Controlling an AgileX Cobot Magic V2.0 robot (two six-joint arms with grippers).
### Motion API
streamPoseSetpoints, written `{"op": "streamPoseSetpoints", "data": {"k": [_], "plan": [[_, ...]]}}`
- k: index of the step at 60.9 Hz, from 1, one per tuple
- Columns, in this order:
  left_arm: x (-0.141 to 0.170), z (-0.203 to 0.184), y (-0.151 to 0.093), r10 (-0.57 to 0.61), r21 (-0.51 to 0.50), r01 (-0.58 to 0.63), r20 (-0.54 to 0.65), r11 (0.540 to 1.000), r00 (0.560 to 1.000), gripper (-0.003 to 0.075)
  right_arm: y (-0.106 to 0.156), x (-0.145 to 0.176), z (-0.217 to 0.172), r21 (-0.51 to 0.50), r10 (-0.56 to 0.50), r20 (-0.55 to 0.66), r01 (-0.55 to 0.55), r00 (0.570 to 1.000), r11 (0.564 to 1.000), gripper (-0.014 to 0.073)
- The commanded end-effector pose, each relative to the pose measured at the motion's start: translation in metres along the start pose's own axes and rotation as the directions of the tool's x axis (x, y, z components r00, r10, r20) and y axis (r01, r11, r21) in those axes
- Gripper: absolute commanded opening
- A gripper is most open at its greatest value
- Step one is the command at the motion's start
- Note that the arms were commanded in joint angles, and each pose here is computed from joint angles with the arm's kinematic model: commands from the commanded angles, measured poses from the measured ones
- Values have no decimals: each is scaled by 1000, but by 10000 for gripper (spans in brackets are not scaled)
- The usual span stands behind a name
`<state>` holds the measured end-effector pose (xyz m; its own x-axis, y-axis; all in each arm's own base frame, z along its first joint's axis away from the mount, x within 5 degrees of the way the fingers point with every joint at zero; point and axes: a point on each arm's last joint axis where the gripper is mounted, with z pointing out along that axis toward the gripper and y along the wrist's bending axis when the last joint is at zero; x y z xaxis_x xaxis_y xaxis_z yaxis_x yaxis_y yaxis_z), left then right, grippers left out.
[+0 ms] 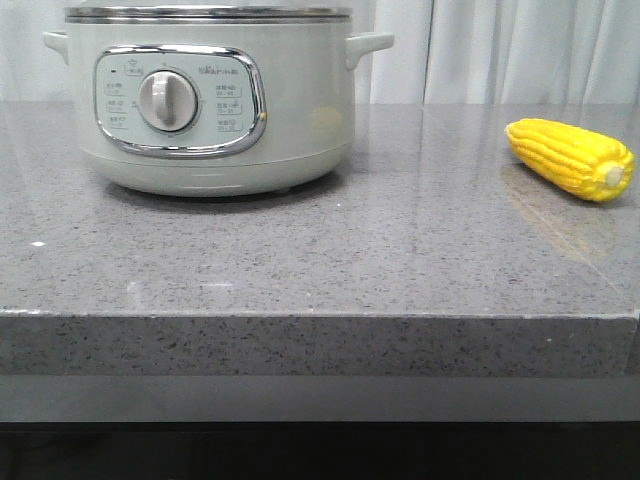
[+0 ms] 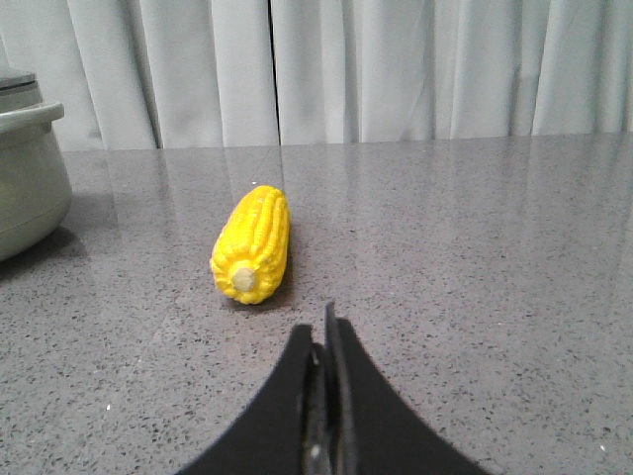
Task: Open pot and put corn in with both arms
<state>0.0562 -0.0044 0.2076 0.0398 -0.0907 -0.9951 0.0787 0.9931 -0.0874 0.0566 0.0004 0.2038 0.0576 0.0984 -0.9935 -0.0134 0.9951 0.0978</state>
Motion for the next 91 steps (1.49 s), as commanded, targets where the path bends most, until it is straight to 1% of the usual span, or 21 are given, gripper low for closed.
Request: {"op": "streamPoseSetpoints", "data": {"k": [1,50,57,64,72,80,84,91], "plan": [[-7,-2,0,-10,2,10,95,1000,995,-20,1,-8,-2,-4,-15,95,16,995,1000,-67],[-7,-2,0,-10,2,10,95,1000,995,-20,1,-8,-2,-4,-15,95,16,995,1000,-67],[-14,-3,0,-10,0,10,140,1000,990,-20,1,-10,-2,-5,-2,104,3,995,1000,-67],[-33,-6,-2,-12,6,11,192,1000,981,-20,2,-22,-4,-8,8,125,-7,992,1000,-66],[-66,-12,-5,-13,19,9,231,1000,973,-20,5,-49,-10,-13,8,163,-6,987,1000,-66],[-102,-14,-10,-11,34,5,201,999,979,-20,8,-81,-16,-14,8,161,-6,987,1000,-66],[-119,-13,-12,-10,40,3,175,999,984,-20,10,-97,-17,-13,8,142,-6,990,1000,-66],[-146,-5,-16,-1,49,-3,97,999,995,-20,12,-120,-15,-9,6,90,-5,996,1000,-66]]}}
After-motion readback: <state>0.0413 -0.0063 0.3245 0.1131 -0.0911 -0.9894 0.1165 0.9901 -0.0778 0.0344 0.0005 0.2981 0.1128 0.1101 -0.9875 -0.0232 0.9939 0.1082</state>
